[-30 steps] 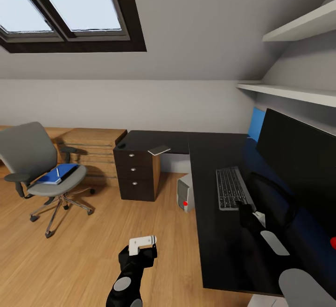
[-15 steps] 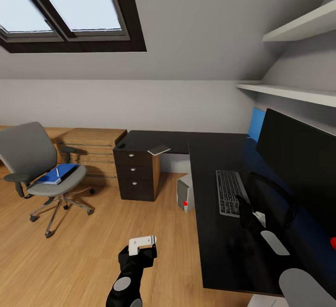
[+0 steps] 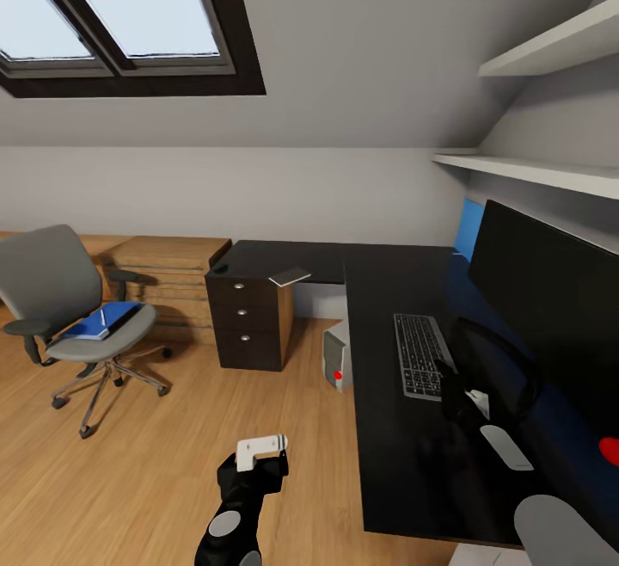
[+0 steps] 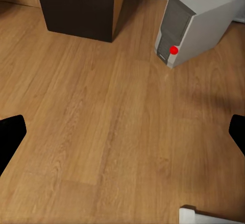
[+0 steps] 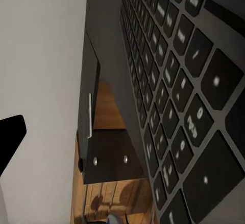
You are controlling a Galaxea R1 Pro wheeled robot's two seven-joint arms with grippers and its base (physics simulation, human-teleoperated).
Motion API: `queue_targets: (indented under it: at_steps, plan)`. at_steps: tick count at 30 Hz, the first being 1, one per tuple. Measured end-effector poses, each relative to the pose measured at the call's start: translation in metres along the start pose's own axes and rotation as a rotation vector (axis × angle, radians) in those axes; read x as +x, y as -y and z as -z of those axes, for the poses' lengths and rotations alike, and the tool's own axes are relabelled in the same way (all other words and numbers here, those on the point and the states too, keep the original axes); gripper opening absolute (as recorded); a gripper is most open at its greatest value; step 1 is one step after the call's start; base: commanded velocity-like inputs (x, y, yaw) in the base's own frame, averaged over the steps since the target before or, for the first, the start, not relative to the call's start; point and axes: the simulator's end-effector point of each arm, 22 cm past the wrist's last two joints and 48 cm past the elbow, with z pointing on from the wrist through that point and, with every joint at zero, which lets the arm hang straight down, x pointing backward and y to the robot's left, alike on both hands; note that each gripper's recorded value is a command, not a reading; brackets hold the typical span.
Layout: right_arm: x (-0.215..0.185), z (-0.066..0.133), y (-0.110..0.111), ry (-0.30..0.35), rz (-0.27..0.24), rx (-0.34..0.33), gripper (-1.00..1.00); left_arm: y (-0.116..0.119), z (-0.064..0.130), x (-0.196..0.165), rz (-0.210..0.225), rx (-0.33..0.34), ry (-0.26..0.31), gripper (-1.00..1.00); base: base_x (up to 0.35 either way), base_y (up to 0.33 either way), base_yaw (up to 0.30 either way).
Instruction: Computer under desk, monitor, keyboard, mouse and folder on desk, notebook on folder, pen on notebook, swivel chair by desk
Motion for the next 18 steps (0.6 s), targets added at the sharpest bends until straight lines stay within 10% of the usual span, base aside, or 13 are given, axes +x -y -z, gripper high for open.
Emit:
queue_targets:
  at_steps: [18]
  plan:
    - [0.001, 0.000, 0.004, -0.002, -0.001, 0.013, 1.00, -0.015, -0.004, -0.007, 0.029, -0.029, 0.007, 1.00, -0.240, 0.000, 0.000]
